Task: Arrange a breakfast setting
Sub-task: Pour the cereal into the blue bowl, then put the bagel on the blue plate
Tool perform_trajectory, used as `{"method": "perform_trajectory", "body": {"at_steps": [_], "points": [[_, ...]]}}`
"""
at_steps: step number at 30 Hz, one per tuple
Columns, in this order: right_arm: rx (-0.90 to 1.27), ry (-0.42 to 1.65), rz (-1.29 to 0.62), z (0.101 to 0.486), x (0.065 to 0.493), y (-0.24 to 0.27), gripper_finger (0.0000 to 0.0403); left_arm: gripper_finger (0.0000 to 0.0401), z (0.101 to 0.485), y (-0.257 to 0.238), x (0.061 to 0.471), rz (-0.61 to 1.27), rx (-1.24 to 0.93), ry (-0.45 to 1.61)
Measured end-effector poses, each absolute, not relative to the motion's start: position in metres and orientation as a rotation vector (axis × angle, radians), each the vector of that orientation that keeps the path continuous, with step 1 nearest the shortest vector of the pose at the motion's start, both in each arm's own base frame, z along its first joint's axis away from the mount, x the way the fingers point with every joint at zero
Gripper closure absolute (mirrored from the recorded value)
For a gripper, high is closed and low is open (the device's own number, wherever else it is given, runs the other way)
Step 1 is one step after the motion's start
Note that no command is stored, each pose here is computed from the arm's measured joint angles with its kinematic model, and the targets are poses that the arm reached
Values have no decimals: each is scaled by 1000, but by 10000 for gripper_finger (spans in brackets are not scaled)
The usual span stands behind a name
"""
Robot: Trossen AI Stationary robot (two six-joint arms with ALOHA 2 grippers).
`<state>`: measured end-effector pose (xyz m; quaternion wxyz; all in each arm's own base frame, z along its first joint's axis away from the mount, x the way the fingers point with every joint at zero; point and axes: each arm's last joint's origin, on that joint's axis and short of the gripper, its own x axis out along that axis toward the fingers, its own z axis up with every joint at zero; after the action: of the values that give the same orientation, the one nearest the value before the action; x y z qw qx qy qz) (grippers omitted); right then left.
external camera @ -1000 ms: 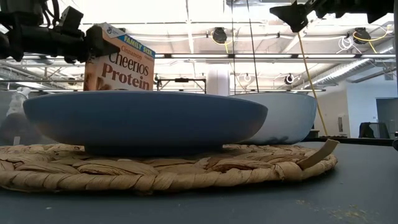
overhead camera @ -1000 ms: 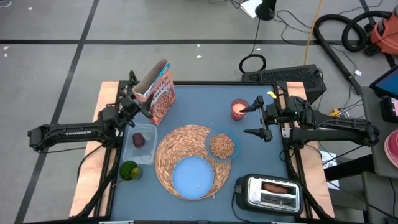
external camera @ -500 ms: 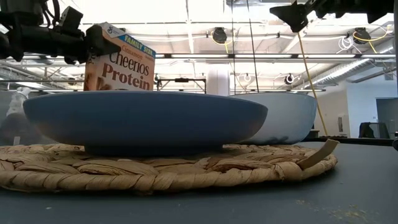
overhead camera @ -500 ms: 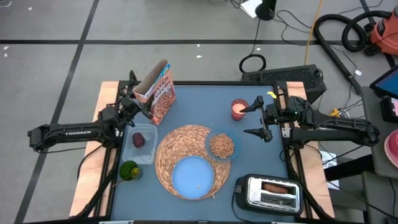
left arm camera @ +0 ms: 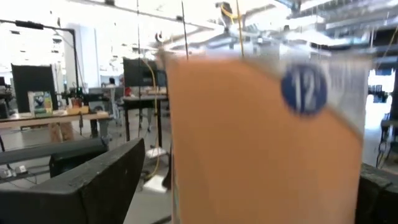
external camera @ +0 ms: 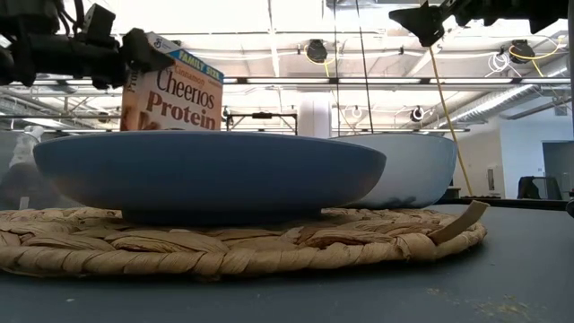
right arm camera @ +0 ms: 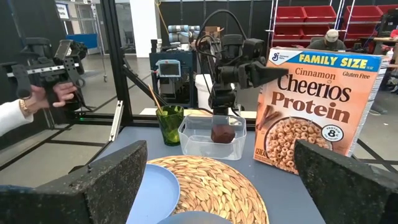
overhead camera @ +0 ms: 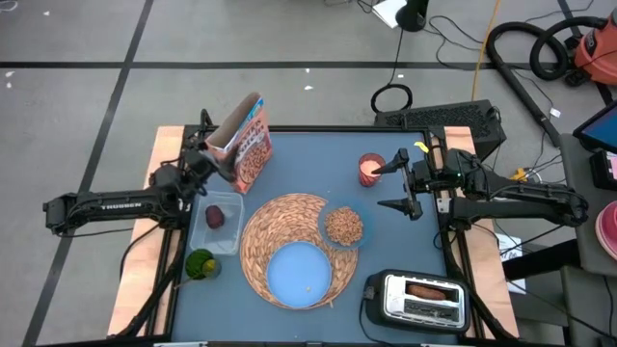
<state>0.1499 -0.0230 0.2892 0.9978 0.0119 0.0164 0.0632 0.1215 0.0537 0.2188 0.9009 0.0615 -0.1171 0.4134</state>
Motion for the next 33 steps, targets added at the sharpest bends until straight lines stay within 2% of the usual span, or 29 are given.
{"method": "perform_trajectory", "body": {"at_steps": [33], "points": [[24, 33, 126, 289, 150, -23, 9, 6, 243, 45, 113, 774, 169, -521]]}}
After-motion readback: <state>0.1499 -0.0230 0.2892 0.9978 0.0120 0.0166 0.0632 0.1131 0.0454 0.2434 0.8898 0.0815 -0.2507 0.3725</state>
